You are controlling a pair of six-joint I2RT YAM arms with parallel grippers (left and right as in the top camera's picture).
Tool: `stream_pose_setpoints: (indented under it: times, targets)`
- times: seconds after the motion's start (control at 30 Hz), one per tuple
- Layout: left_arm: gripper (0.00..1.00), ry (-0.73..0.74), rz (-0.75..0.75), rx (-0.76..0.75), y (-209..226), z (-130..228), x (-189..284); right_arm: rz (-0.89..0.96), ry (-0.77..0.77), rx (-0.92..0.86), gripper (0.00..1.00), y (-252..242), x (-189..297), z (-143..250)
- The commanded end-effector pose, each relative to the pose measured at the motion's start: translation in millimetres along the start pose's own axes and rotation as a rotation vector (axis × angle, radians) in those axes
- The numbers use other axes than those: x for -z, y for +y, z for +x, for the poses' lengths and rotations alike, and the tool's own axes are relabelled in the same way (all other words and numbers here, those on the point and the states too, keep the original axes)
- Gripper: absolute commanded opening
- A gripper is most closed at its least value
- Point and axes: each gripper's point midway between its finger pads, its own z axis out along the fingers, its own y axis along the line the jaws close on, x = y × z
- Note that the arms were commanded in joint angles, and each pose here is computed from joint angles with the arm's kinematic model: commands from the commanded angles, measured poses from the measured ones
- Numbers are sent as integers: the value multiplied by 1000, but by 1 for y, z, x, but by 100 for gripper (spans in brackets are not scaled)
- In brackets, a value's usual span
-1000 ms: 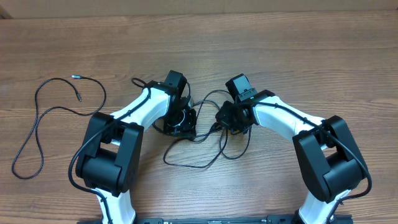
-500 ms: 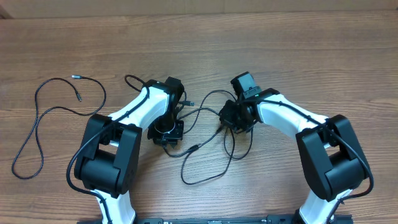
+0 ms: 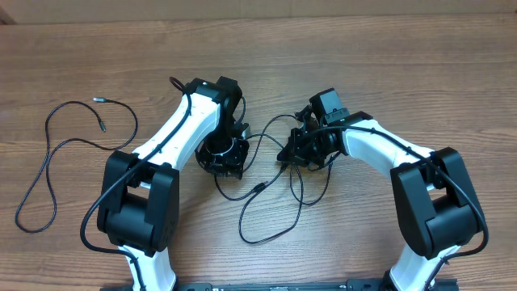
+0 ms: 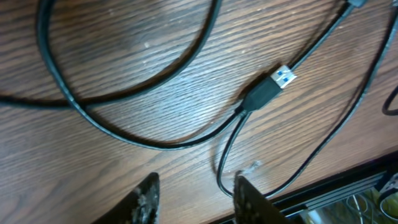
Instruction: Untangle cables
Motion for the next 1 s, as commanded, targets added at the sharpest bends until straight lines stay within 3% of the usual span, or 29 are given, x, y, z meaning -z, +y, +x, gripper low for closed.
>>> stream_pose_setpoints:
  times: [0.0, 0.1, 0.23, 0.27, 0.33, 0.67, 0.73, 0.8, 0.97]
  targets:
    - [45, 32, 38, -97, -7, 7, -13, -94, 0, 23, 5, 14, 16, -8]
    - [53, 27, 31, -141, -9, 7, -25, -112, 1, -13, 12, 8, 24, -12]
    - [56, -14, 22, -273, -17, 0, -44, -137, -10, -79, 34, -5, 39, -20]
    - [59, -14, 19, -315, -20, 1, -51, -161, -17, -93, 50, -6, 45, -24]
    - [61, -7, 11, -352, -23, 4, -58, -164, -32, -105, 62, -11, 49, -28]
    - [66, 46, -10, -414, -27, 30, -102, -105, -85, -136, 80, -31, 56, -39]
    - [57, 49, -18, -415, -26, 33, -108, -100, -88, -136, 84, -32, 56, -40]
    - [40, 55, -65, -395, -17, 35, -111, -100, -88, -136, 88, -32, 56, -40]
    - [33, 29, -212, -302, 4, 29, -111, -99, -88, -136, 94, -32, 56, -40]
